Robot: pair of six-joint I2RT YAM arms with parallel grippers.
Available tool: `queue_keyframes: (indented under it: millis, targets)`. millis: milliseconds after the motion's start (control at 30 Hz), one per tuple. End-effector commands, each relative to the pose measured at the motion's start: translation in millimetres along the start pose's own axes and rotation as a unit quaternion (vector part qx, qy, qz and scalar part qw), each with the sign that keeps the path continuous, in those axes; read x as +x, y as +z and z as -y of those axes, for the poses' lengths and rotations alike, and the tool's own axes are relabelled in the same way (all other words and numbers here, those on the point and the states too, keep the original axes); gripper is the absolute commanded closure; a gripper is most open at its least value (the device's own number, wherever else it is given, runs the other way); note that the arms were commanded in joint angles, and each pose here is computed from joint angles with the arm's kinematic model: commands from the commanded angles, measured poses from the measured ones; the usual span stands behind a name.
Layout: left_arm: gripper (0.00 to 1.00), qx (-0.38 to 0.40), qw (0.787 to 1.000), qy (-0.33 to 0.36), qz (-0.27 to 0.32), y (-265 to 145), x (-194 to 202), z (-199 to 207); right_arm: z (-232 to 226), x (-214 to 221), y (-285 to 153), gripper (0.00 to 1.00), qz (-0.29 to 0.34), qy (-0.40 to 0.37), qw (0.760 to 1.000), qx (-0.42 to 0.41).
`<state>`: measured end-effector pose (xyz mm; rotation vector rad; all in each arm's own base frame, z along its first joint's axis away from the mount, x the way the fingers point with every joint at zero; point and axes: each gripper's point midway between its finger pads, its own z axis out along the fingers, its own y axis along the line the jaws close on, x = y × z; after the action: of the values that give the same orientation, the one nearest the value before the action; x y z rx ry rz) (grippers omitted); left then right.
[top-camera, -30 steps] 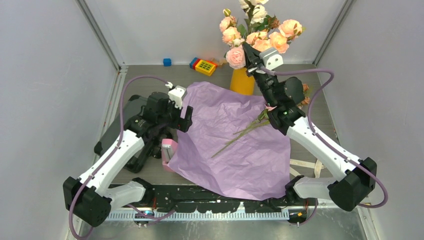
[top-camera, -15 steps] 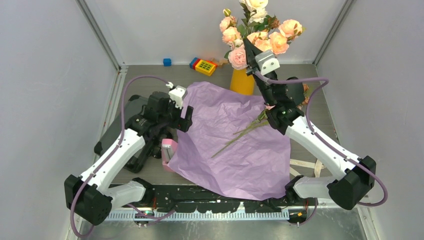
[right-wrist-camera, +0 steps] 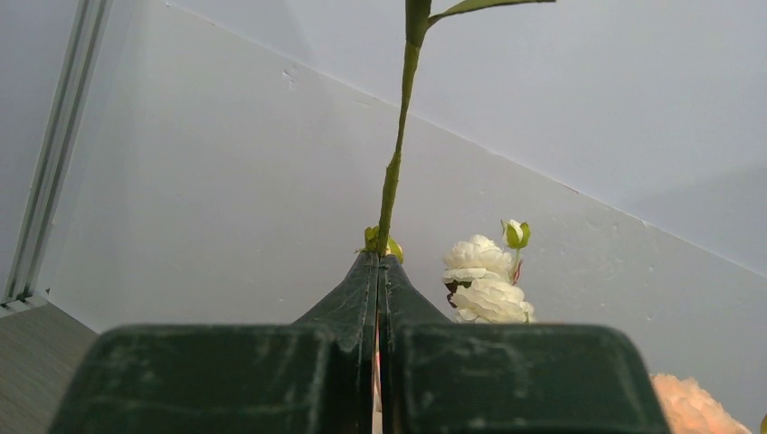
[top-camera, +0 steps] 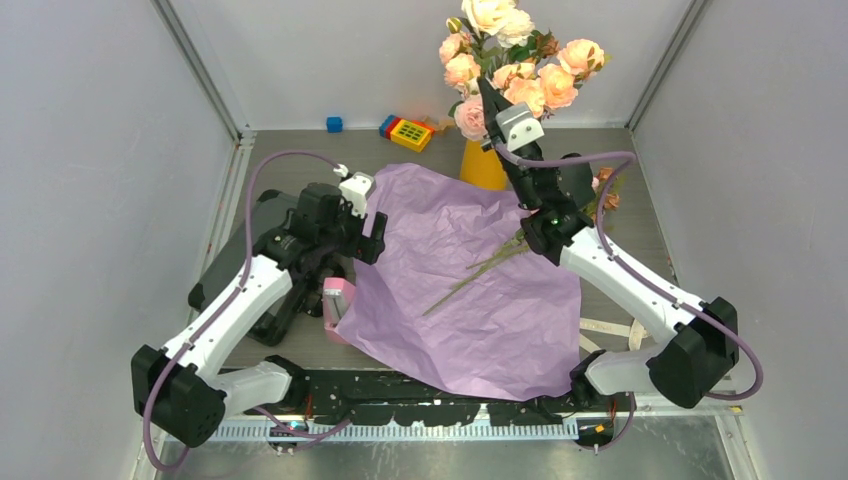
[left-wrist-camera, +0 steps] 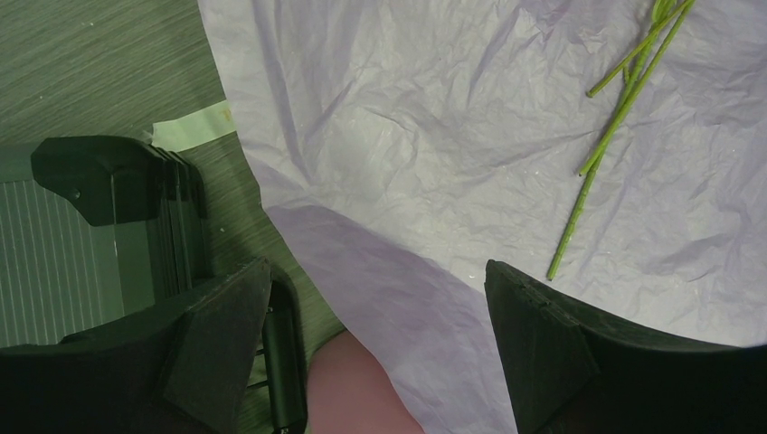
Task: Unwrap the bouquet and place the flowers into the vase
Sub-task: Insert the fake flower into the vase.
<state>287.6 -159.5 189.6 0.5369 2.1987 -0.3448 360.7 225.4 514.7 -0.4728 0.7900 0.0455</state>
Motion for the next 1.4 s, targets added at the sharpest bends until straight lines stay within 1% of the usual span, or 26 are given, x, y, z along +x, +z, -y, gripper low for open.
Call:
queue_keyframes:
  millis: [0, 333, 800, 1133, 1367]
  targets:
    - [0.09, 0.002, 1.000, 0.008, 0.020, -1, -13, 0, 7, -6, 0, 1.00, 0.026, -0.002, 0.999, 0.031]
    - [0.09, 0.005, 1.000, 0.008, 0.017, 0, -12, 0, 3, 22, -5, 1.00, -0.003, 0.016, 0.998, 0.056]
    - [0.09, 0.011, 0.999, 0.006, 0.031, -7, -18, 3, 8, 67, -29, 1.00, -0.077, 0.073, 0.987, 0.119]
    - [0.09, 0.016, 0.999, 0.006, 0.042, -13, -22, 6, 15, 83, -43, 1.00, -0.115, 0.102, 0.979, 0.133]
    - [0.09, 0.020, 0.999, 0.005, 0.045, -15, -23, 7, 29, 90, -50, 1.00, -0.136, 0.112, 0.973, 0.146]
